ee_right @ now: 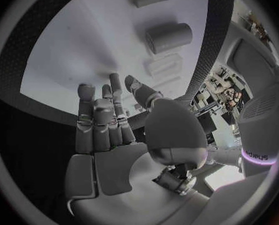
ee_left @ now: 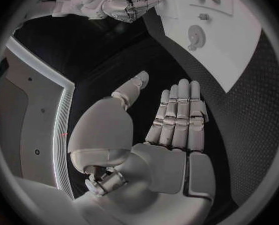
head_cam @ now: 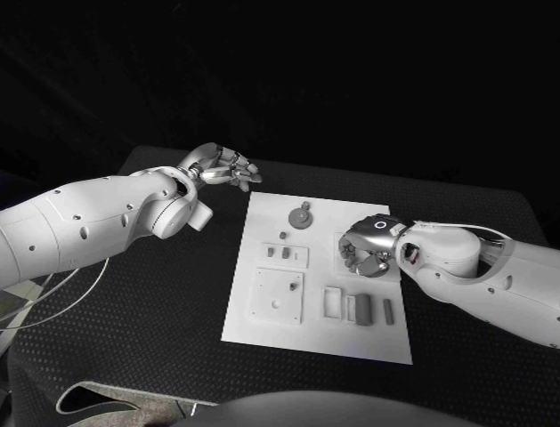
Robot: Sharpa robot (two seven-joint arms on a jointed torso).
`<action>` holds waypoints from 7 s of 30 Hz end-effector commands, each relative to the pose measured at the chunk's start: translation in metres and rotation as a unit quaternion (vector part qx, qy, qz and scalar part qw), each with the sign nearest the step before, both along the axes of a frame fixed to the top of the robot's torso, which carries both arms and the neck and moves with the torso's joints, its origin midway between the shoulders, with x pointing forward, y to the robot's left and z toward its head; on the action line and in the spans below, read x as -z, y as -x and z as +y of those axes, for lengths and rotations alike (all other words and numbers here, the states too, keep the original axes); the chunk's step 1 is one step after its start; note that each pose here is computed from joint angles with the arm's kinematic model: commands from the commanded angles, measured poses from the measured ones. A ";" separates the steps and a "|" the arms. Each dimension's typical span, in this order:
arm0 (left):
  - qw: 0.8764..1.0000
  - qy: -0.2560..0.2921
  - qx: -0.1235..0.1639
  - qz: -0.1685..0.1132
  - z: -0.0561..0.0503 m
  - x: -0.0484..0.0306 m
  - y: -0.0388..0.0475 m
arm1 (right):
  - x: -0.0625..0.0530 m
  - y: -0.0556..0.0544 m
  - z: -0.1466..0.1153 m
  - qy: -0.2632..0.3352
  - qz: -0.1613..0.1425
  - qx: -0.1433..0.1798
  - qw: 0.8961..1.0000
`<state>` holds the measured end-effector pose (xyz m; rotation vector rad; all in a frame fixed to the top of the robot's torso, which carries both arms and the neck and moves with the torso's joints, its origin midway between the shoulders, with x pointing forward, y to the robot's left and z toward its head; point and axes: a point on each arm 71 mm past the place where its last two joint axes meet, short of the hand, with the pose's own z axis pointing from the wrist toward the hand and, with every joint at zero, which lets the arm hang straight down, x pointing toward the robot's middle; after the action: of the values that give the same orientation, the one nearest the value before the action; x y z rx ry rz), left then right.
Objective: Assemble the parts on the task board
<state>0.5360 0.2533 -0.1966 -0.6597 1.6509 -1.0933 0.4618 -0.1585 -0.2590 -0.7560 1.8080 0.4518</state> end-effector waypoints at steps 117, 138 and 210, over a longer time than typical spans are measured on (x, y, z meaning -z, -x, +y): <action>1.000 0.008 0.018 0.000 -0.016 -0.0008 -0.0037 | 0.026 0.078 0.119 -0.139 -0.010 -0.133 0.981; 1.000 0.008 0.018 0.001 -0.015 -0.0010 -0.0031 | 0.030 0.082 0.121 -0.139 0.003 -0.134 0.981; 1.000 0.006 0.019 0.002 -0.015 -0.0013 -0.0029 | 0.041 0.076 0.117 -0.148 0.034 -0.116 0.981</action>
<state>0.5389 0.2404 -0.1970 -0.6487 1.6649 -1.1159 0.3873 -0.0416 -0.2991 -0.7484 1.6515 0.8651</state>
